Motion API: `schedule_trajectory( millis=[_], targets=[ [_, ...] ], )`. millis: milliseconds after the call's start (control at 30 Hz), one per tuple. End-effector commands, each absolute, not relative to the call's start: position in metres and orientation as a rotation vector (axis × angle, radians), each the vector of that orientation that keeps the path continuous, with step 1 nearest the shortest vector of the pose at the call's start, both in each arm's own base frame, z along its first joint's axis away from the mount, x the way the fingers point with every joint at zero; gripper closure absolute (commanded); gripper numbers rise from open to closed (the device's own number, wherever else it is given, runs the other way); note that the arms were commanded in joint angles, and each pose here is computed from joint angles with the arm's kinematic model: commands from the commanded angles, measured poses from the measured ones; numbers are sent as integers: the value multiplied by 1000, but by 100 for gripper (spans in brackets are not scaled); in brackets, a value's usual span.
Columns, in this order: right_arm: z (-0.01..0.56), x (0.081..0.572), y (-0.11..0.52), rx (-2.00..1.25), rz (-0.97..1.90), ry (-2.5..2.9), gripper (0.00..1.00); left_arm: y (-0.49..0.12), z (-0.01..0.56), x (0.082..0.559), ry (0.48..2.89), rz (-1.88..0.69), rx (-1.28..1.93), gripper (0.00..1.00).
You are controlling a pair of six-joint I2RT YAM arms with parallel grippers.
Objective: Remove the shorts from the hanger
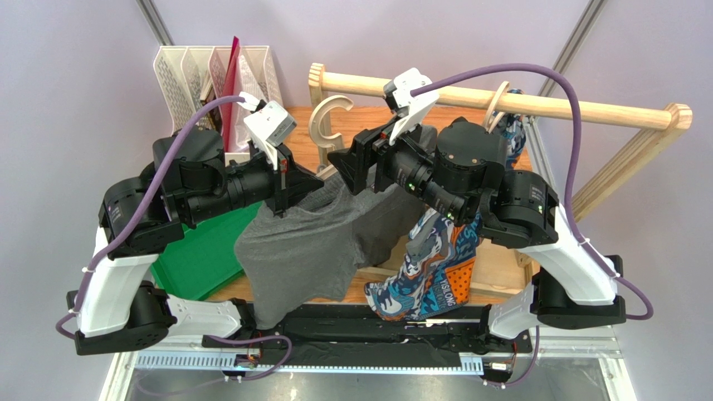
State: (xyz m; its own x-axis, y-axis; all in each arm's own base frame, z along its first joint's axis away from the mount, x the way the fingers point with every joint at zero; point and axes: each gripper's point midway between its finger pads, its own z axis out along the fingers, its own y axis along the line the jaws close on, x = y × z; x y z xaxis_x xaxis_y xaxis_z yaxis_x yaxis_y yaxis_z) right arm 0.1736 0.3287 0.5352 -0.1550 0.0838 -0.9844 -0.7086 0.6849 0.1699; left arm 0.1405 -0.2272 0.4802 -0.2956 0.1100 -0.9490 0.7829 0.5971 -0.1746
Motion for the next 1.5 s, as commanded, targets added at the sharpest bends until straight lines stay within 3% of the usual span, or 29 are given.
schedule_trajectory(
  millis=[0, 300, 433, 633, 800, 867, 900, 1000, 1100, 1267, 1467],
  targets=[
    [541, 182, 336, -495, 719, 1543, 34, -230, 519, 138, 1635, -890, 660, 100],
    [522, 191, 350, -494, 665, 1571, 36, -234, 524, 133, 1624, -941, 660, 100],
    [523, 195, 350, -481, 650, 1554, 44, -236, 527, 126, 1610, -979, 678, 100],
    [525, 197, 354, -469, 658, 1528, 64, -239, 535, 118, 1589, -1041, 682, 100],
    [528, 198, 352, -445, 657, 1523, 100, -237, 536, 113, 1592, -1074, 672, 100],
    [528, 199, 349, -436, 643, 1520, 100, -234, 534, 114, 1608, -1069, 654, 99],
    [530, 200, 347, -429, 637, 1517, 100, -231, 534, 112, 1608, -1071, 647, 94],
    [532, 202, 342, -409, 621, 1515, 100, -222, 535, 110, 1619, -1077, 602, 68],
    [533, 203, 338, -396, 612, 1514, 100, -206, 536, 105, 1622, -1083, 548, 55],
    [534, 203, 335, -391, 606, 1516, 100, -183, 541, 92, 1592, -1115, 506, 43],
    [536, 205, 330, -378, 587, 1514, 100, -172, 533, 84, 1612, -1121, 500, 39]
  ],
)
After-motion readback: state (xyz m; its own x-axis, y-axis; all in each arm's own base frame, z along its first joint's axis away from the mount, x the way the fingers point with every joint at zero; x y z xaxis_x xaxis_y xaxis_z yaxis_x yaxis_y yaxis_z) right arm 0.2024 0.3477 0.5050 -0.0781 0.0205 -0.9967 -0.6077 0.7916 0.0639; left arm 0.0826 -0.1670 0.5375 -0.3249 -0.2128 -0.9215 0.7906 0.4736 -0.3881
